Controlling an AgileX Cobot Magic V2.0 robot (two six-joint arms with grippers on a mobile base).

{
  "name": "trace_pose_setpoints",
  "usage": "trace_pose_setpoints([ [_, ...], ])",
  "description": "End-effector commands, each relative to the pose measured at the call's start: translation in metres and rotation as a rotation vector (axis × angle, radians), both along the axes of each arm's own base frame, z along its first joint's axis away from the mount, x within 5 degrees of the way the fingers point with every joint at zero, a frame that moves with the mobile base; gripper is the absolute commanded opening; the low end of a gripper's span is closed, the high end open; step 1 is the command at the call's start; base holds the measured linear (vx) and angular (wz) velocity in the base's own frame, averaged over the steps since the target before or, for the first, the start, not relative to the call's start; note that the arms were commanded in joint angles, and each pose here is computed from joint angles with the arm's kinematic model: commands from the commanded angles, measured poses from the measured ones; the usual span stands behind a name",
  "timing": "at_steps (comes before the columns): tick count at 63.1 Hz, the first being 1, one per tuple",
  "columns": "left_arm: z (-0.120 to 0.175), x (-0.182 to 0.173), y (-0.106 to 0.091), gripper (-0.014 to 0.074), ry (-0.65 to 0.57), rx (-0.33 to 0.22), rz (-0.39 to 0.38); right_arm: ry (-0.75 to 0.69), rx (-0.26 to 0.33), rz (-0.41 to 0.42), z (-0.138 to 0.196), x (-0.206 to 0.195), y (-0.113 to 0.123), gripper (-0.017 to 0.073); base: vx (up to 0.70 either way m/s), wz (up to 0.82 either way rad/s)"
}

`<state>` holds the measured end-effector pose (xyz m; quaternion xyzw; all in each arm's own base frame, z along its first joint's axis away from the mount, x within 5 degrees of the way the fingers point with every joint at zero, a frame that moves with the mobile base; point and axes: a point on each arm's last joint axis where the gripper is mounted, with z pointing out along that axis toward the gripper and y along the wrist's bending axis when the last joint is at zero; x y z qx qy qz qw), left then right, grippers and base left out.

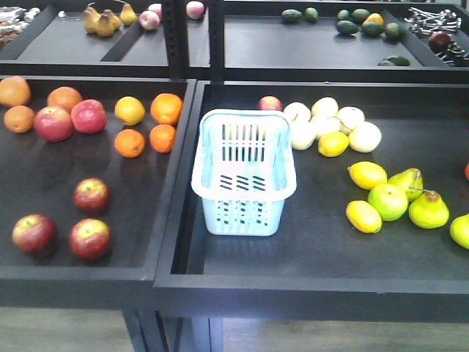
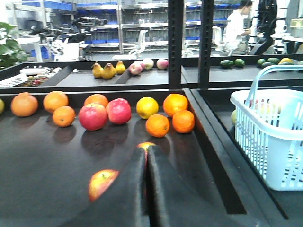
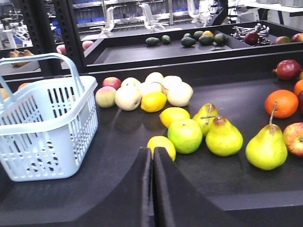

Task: Pick three apples into basket with both arms
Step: 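Turn the base to face the table holding the light-blue basket, then approach the table and stop in front of the light-blue basket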

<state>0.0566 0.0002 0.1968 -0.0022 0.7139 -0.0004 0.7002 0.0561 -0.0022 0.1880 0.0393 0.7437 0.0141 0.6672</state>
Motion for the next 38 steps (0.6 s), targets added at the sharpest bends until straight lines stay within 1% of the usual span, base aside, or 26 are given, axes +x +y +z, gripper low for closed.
trace_pose_setpoints([
  [1, 0.006, -0.0011, -0.0003, -0.0006, -0.088, -0.01, -0.004, -0.075, -0.017, 0.001, 0.0029, 0.0001, 0.0001, -0.0009, 0.1, -0.18],
  [38, 0.006, -0.0011, -0.0003, -0.0006, -0.088, -0.01, -0.004, -0.075, -0.017, 0.001, 0.0029, 0.0001, 0.0001, -0.0009, 0.11, -0.1],
])
